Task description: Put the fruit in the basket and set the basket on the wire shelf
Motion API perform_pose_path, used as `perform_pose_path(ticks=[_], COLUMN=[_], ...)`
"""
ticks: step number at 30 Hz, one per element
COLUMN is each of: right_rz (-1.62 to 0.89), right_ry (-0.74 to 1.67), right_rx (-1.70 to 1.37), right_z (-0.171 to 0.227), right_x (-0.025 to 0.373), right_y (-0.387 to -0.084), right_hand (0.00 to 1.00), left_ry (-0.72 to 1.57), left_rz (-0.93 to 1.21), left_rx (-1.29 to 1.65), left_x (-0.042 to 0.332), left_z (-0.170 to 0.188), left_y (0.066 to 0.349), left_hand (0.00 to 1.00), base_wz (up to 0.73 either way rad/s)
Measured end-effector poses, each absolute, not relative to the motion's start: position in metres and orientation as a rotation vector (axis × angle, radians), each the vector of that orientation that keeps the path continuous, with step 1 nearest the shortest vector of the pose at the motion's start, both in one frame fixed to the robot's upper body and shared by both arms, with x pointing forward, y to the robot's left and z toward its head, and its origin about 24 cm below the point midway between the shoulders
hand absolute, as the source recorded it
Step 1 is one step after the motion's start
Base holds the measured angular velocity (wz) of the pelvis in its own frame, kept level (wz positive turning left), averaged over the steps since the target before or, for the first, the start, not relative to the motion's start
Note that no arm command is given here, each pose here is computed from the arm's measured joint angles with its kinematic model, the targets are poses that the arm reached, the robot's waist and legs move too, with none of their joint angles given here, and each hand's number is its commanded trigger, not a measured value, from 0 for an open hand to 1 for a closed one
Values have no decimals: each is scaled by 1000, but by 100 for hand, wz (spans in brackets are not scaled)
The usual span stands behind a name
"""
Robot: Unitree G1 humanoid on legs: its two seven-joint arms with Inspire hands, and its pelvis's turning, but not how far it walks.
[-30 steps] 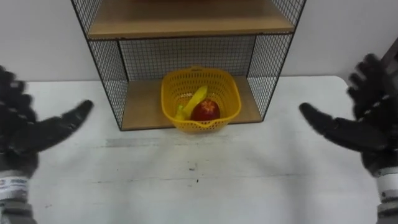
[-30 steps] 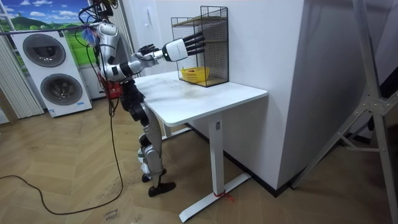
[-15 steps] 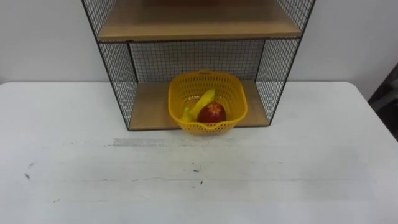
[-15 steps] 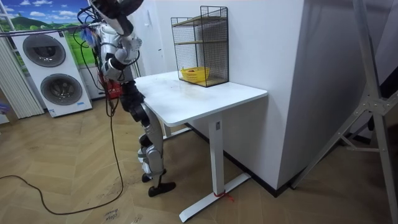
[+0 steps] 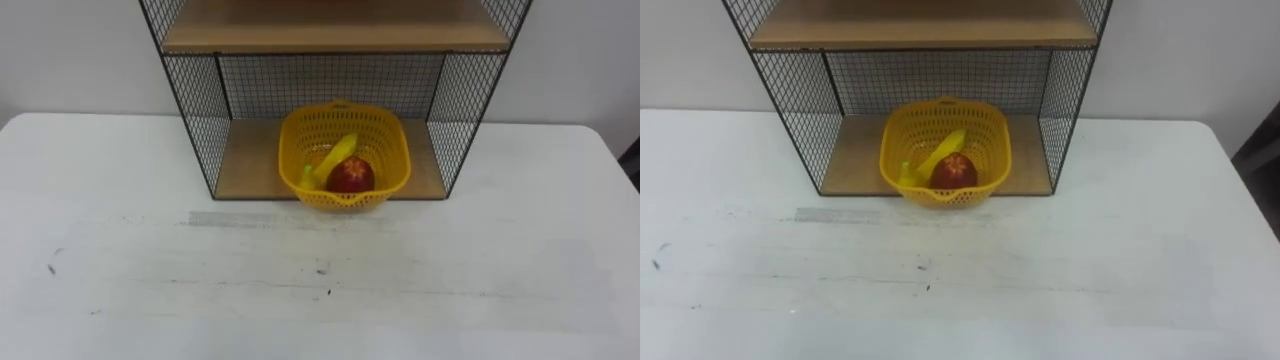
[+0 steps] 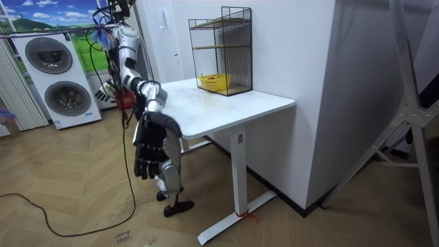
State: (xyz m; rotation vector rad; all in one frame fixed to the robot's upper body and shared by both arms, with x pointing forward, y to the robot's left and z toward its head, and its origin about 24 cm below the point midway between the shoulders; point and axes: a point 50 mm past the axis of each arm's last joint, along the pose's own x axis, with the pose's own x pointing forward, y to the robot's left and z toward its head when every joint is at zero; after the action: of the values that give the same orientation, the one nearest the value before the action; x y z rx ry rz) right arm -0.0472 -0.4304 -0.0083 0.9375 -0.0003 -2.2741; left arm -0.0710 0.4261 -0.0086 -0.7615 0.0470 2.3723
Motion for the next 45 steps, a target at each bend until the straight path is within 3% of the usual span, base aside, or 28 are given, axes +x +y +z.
perform_pose_path(ticks=[7,14,17,22,25,31,39,45], right_rz=[-2400,-2265,-2099,-1439,-1127,-719,-448,-349], right_ry=[401,755,952,1333,1406,1417,1384,1380], right_rx=[922,824,712,238,59,-102,-123,-90], right_z=[-80,-119,-131,-148,-154,-162,-168,-170], right_x=[-87,-89,-82,-53,-29,10,33,37], right_y=[-377,-327,-309,-289,-282,-268,-243,-235], right_hand=[0,0,0,0,0,0,0,0], left_ry=[361,692,911,1258,1349,1373,1333,1331], left_rz=[2363,2221,2043,1388,1056,648,315,264], left_rx=[-756,-712,-622,-248,-104,69,197,182], left_x=[-90,-96,-97,-66,-39,4,34,35], left_z=[-66,-110,-126,-145,-155,-164,-169,-169], left_y=[385,333,309,287,275,254,229,229], left_hand=[0,0,0,0,0,0,0,0], base_wz=[0,-3,-10,-7,-10,-5,-7,0])
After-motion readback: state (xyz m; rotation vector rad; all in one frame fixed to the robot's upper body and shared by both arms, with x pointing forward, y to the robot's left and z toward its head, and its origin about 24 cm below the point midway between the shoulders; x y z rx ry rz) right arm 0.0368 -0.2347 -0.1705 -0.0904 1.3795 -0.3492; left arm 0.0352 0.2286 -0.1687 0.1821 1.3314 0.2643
